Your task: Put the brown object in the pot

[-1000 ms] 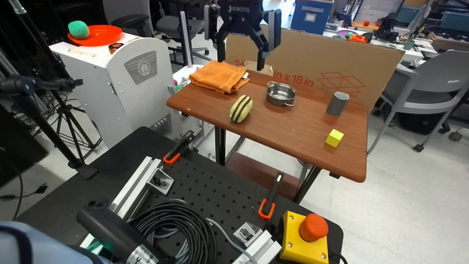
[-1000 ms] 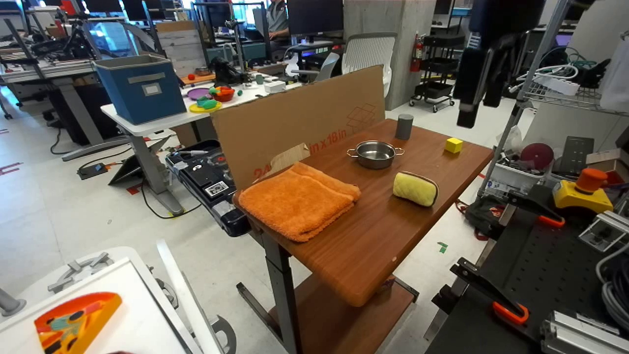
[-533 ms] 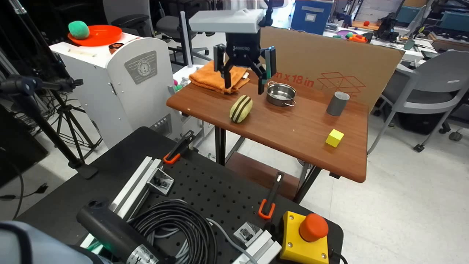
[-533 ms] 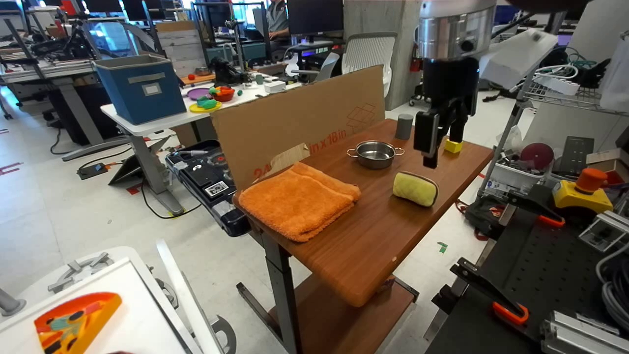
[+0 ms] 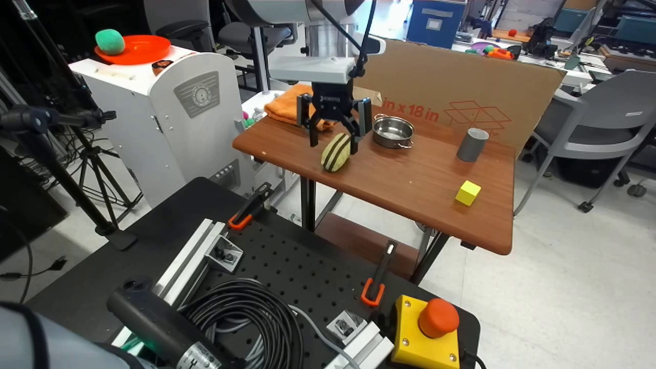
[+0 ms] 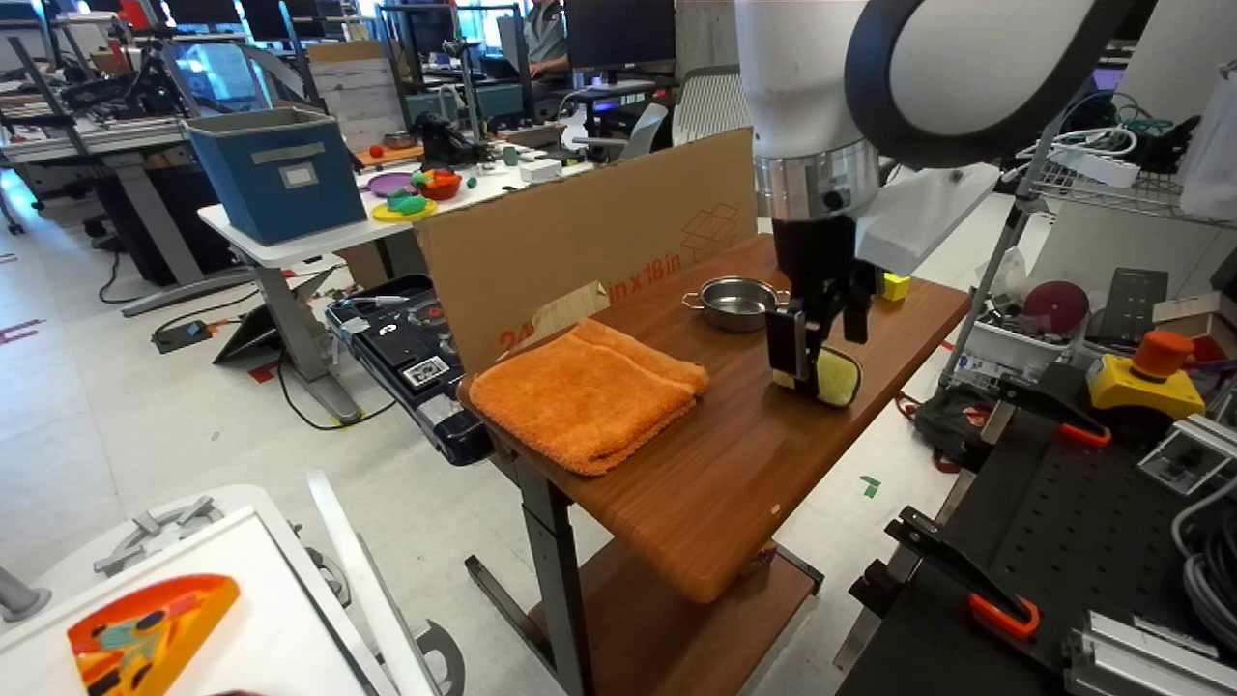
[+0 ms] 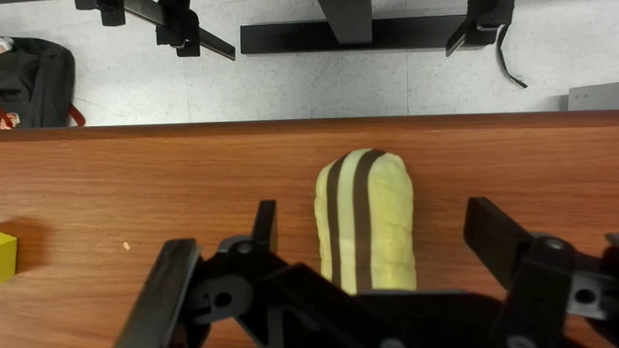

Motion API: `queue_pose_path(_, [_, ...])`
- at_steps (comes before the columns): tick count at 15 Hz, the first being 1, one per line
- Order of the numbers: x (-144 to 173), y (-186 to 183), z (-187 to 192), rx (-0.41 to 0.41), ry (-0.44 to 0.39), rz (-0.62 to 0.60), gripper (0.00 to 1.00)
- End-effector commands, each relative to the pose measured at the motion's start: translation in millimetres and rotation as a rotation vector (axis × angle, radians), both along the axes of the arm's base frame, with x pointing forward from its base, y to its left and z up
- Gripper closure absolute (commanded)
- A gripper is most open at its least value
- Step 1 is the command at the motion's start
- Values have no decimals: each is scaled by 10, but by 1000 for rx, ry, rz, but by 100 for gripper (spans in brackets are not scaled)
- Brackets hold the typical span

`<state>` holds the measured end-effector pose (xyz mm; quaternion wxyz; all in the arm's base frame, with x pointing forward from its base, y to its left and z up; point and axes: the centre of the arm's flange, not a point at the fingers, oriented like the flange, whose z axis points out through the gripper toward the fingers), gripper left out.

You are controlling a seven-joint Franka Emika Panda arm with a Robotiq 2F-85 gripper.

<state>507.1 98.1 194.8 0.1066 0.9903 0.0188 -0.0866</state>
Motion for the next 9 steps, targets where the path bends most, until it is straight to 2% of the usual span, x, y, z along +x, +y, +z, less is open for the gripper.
queue_pose_path(1, [158,52,-185,-35,-3,-11,32])
queue_pose_path(6, [273,-19,-202,-52,-7,-31,73])
queue_pose_path(9, [438,-98,-7,-56,-44,-50,94])
